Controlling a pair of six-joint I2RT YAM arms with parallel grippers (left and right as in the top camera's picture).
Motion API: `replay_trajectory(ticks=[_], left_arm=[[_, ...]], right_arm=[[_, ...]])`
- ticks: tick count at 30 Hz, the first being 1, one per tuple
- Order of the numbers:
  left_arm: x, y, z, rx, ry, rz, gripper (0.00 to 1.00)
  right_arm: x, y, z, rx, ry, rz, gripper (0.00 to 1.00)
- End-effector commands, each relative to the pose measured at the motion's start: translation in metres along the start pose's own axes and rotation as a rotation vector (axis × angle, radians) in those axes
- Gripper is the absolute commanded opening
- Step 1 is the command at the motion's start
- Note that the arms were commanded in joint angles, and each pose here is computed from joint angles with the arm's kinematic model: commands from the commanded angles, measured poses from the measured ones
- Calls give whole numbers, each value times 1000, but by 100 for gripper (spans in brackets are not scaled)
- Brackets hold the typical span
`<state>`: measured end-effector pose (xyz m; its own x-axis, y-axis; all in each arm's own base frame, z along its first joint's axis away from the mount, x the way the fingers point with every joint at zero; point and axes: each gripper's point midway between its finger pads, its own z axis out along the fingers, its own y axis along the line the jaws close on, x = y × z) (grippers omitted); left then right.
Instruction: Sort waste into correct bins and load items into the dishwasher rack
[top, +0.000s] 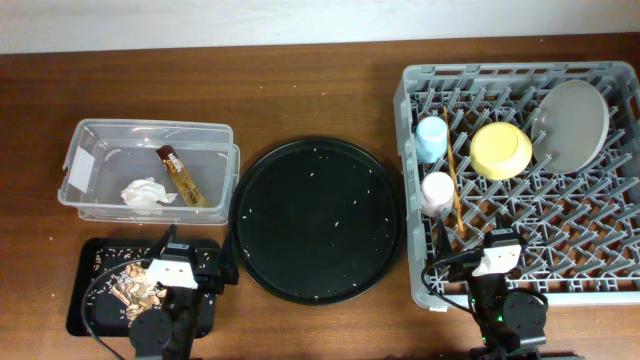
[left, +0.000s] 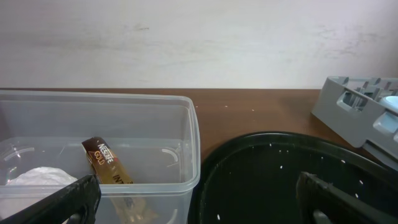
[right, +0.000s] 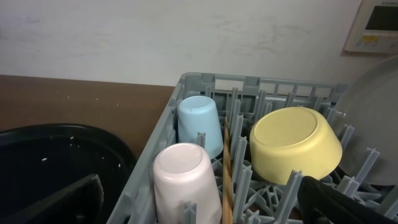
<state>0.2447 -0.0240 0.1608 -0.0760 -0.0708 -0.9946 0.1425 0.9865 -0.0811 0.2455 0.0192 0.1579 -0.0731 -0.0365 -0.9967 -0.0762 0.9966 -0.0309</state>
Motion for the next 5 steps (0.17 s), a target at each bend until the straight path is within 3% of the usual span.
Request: replay_trajectory(ticks=[1, 5], left_arm=[[0, 2, 0, -11, -6, 20, 99], [0, 2, 0, -10, -6, 20, 99]], right_arm=[[3, -1, 0, 2, 6, 0, 98], [3, -1, 0, 2, 6, 1, 98]])
